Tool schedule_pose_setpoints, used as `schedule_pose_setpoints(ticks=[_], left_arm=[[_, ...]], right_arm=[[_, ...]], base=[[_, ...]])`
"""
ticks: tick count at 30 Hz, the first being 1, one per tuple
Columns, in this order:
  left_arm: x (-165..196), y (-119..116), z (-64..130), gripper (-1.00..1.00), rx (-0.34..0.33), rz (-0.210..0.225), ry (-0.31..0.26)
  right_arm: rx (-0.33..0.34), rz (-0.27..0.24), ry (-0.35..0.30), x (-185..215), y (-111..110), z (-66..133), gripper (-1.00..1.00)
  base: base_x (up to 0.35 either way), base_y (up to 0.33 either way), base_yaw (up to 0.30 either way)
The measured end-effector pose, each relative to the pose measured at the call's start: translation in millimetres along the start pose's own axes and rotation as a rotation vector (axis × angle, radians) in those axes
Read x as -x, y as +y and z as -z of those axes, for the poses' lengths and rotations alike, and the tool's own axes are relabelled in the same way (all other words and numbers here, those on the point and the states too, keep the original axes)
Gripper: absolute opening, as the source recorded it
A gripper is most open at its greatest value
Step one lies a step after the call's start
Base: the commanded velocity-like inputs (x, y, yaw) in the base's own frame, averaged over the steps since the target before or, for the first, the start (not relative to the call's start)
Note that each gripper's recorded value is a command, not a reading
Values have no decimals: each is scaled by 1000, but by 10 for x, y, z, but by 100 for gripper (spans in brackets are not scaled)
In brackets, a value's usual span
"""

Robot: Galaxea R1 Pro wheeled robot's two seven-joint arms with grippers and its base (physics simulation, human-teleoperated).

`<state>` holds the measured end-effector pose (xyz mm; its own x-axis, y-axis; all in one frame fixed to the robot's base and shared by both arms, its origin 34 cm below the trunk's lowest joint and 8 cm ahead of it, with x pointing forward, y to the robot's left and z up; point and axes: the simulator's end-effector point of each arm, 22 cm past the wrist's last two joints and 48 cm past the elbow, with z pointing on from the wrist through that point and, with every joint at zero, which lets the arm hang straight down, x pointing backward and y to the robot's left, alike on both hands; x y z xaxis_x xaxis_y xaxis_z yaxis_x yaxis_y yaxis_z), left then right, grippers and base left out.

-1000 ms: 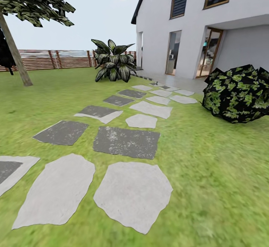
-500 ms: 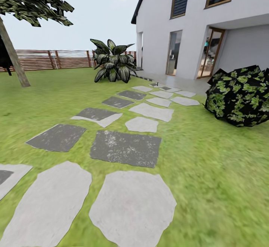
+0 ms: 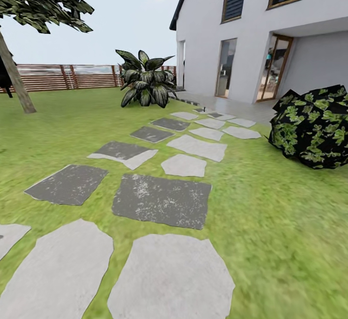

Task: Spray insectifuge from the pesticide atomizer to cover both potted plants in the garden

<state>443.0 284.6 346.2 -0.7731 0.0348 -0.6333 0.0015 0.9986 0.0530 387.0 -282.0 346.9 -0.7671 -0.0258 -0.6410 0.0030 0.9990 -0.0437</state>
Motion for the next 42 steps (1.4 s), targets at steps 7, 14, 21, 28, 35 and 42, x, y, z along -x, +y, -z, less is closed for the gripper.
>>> schedule_pose_setpoints(ticks=[7,14,21,28,35,42], left_arm=[[1,0,-1,100,0,0,0],[-4,0,2,100,0,0,1],[-2,0,0,100,0,0,1],[-1,0,0,100,0,0,0],[-1,0,-1,100,0,0,1],[-5,0,1,100,0,0,2]], right_arm=[[-1,1,-10,43,-7,-6,100],[-1,0,-11,47,-8,-7,100],[0,2,-10,41,-2,-6,100],[-1,2,-7,31,-4,-5,100],[-1,2,-7,29,-6,-4,100],[-2,1,-7,28,-8,-4,100]], base=[[338,0,0],[338,0,0],[338,0,0],[338,0,0],[338,0,0],[338,0,0]])
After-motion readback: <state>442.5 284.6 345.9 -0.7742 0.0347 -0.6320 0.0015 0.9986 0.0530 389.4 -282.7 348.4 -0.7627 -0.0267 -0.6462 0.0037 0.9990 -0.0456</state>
